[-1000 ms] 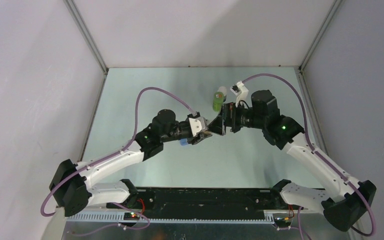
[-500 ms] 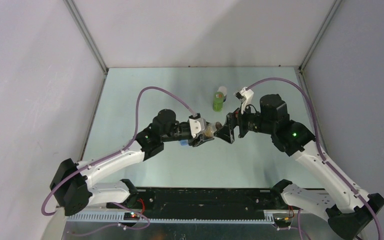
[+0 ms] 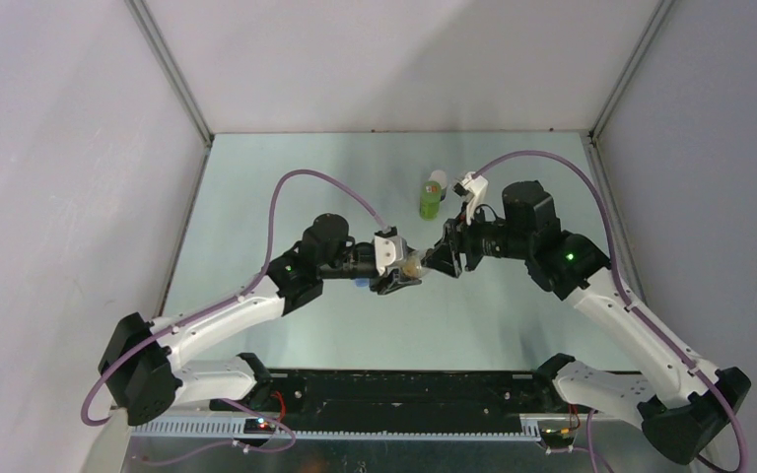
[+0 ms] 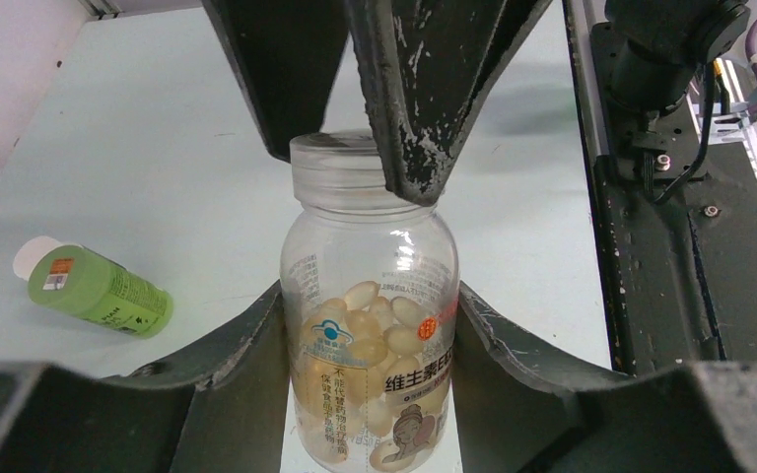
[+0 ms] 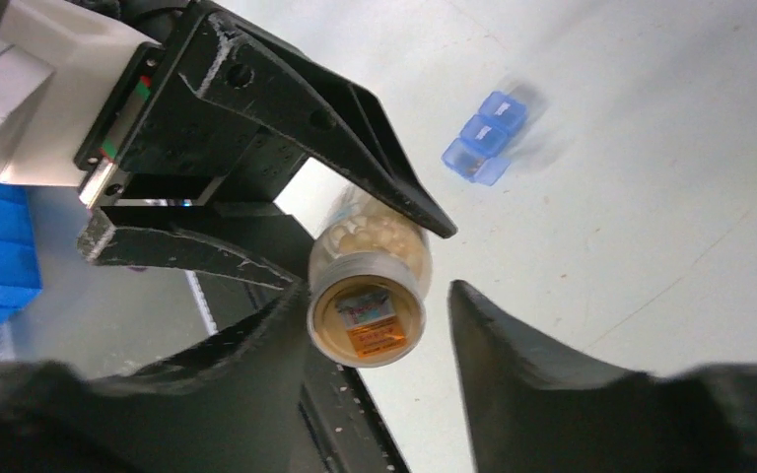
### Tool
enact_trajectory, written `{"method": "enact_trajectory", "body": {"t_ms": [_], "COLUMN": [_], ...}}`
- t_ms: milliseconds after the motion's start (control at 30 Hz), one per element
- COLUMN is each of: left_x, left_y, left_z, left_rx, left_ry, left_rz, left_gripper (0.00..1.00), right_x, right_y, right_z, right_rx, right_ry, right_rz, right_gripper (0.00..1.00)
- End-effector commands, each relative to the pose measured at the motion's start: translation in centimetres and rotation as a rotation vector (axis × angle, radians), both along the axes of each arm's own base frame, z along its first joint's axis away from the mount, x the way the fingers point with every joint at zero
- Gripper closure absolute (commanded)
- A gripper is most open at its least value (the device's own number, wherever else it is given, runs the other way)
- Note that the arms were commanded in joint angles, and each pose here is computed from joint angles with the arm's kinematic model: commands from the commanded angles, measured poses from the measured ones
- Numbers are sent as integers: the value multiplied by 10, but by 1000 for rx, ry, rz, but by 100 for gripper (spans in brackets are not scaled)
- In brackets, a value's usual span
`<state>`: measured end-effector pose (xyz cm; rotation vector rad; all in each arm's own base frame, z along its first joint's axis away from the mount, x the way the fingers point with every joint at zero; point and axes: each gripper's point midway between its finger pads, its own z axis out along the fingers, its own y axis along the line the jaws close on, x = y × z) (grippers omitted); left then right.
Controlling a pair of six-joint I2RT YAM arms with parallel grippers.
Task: Sort the pills into containers
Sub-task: Screw the lid of the pill bottle onto the pill bottle.
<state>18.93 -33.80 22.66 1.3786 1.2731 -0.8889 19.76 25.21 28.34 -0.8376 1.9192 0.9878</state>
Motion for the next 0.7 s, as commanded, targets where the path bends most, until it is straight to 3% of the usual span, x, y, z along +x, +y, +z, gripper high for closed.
{"method": "enact_trajectory", "body": {"t_ms": [0, 100, 233, 333, 467, 667], "left_x": [0, 0, 3, 4, 5, 5], "left_y": [-4, -4, -4, -4, -4, -4], "left_z": [35, 34, 32, 30, 28, 26], "left_rx": [-71, -75, -72, -67, -63, -56], "left_ry": [-70, -72, -73, -72, -69, -63], "left_rz": [-29, -29, -17, -8, -8, -3], "left_gripper": [100, 100, 100, 100, 100, 100], "right_x": [21, 32, 49, 64, 67, 74], "right_y": [2, 3, 2, -14, -17, -27], "right_z": [23, 19, 17, 4, 4, 14], "right_rx": [55, 79, 130, 122, 142, 177], "right_ry": [-19, 62, 170, 301, 348, 325], "right_rz": [-103, -193, -358, -579, -652, -692], "right_gripper": [49, 62, 66, 67, 54, 22]}}
